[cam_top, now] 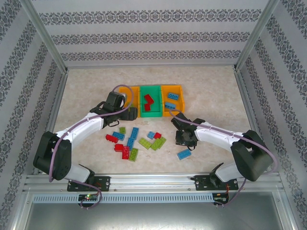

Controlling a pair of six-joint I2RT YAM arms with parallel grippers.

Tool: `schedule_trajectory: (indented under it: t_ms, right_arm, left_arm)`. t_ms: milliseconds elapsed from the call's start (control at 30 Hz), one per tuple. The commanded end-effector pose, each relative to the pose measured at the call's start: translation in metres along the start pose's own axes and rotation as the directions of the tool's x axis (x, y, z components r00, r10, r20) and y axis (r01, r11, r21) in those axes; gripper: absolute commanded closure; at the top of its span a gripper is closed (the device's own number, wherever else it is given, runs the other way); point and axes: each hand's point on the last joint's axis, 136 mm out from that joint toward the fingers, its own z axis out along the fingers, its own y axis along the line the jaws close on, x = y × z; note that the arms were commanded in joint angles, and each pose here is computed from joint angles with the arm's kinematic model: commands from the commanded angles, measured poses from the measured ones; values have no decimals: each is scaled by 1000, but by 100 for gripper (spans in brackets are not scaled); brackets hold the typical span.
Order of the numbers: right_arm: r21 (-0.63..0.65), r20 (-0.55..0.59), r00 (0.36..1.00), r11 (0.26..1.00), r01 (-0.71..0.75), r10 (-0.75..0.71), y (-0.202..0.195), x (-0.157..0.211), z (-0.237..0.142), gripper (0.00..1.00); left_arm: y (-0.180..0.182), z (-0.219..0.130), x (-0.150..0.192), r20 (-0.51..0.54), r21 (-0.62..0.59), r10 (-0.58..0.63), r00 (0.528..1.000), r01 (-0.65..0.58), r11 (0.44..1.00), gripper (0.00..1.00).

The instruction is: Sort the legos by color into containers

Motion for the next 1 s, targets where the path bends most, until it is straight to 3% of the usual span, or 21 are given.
schedule_trajectory:
  t_ms: [0,200,500,800,967]
  right_arm:
    - [14,34,998,999,44,-45,9,-10,-3,67]
    - [-33,137,984,992,122,-116,42,-46,-29,68]
    - [-128,336,908,943,306,-249,133,-133,-80,67]
    - [-128,352,893,931,343,-281,178,-196,-51,67]
    - [-104,356,882,926,364,-307,186,-210,-41,56]
  left_arm:
    - [0,-8,-3,32,-11,27,999,-26,1000,0]
    - [4,-11,2,28,-23,21,999,-20,1000,0]
    - [10,-16,22,12,-23,2,1000,-2,1000,0]
    - [42,-29,60,-61,-169,-118,991,106,980,0]
    - [53,-36,84,-72,-185,-133,988,118,976,1]
